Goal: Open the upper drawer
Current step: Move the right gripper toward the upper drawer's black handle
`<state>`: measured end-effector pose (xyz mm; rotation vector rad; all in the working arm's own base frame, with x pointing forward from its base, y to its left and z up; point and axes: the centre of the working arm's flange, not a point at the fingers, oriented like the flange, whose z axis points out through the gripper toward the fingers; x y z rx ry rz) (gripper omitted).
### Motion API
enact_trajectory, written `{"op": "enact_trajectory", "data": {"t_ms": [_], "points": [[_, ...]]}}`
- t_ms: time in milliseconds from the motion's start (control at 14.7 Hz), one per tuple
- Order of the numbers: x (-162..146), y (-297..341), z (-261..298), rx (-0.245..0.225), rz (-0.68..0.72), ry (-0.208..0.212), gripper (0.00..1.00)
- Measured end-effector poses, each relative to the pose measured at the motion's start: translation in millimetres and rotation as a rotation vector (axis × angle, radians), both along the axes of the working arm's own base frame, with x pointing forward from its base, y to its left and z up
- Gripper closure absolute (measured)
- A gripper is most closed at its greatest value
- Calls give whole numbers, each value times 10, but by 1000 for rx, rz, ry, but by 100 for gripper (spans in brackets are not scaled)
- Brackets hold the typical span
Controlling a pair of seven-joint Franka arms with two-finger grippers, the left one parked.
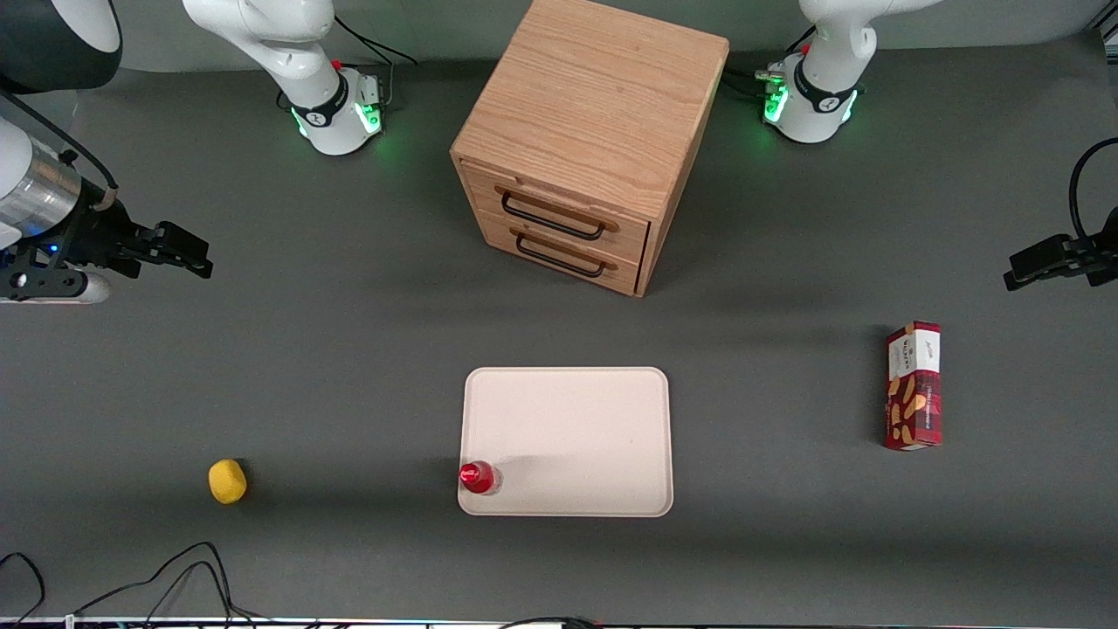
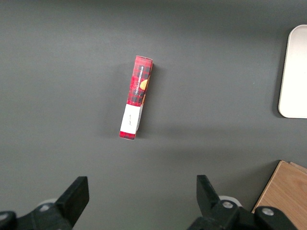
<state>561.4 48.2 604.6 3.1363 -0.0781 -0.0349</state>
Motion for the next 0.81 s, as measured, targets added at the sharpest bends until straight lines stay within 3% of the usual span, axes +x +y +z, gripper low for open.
{"op": "enact_trajectory", "data": {"t_ms": [340,543,815], "points": [[-3,13,11,0,2,-2,0],[-8,156,110,3,28,-26,0],[-155,996,235,12,179,-51,0]]}}
